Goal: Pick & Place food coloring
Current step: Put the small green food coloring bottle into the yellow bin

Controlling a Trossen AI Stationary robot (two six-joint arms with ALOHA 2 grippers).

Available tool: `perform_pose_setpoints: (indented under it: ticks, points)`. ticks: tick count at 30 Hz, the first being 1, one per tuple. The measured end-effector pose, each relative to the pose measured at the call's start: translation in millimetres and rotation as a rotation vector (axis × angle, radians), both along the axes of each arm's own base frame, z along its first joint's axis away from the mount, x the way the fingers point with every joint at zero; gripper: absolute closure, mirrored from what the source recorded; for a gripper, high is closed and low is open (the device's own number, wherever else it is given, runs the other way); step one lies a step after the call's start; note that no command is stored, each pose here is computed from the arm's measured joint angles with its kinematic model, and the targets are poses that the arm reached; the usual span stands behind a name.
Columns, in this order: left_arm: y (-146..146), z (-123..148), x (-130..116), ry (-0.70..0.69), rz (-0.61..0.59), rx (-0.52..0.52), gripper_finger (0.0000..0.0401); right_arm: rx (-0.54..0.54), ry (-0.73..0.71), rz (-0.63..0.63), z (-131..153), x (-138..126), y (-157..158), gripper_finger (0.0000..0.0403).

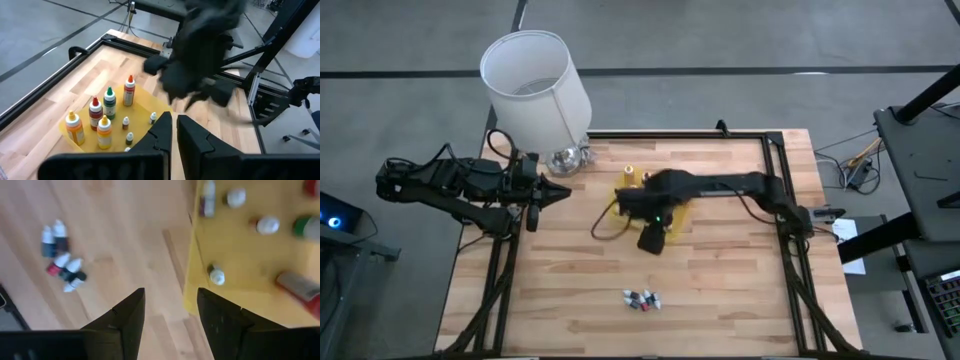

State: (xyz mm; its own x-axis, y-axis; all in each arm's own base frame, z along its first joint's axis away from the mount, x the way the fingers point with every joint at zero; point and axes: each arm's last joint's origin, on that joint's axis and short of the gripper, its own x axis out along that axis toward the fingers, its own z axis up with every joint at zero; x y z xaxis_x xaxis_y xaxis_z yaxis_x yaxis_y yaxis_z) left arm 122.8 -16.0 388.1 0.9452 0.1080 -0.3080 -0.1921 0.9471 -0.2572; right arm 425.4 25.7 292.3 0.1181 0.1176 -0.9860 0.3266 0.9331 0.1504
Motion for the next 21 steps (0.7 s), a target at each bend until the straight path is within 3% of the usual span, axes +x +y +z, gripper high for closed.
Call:
perform_pose_setpoints:
  ticks: [7, 21]
  points:
    - [-1, -1, 3, 0.007, -0.010, -0.004, 0.0399, -0.029, -0.121, 0.124, 21, -13, 68, 0.0232]
    - [-6, -5, 18, 0.042, -0.058, -0.038, 0.0399, -0.012, -0.278, 0.132, 23, -30, 166, 0.0238]
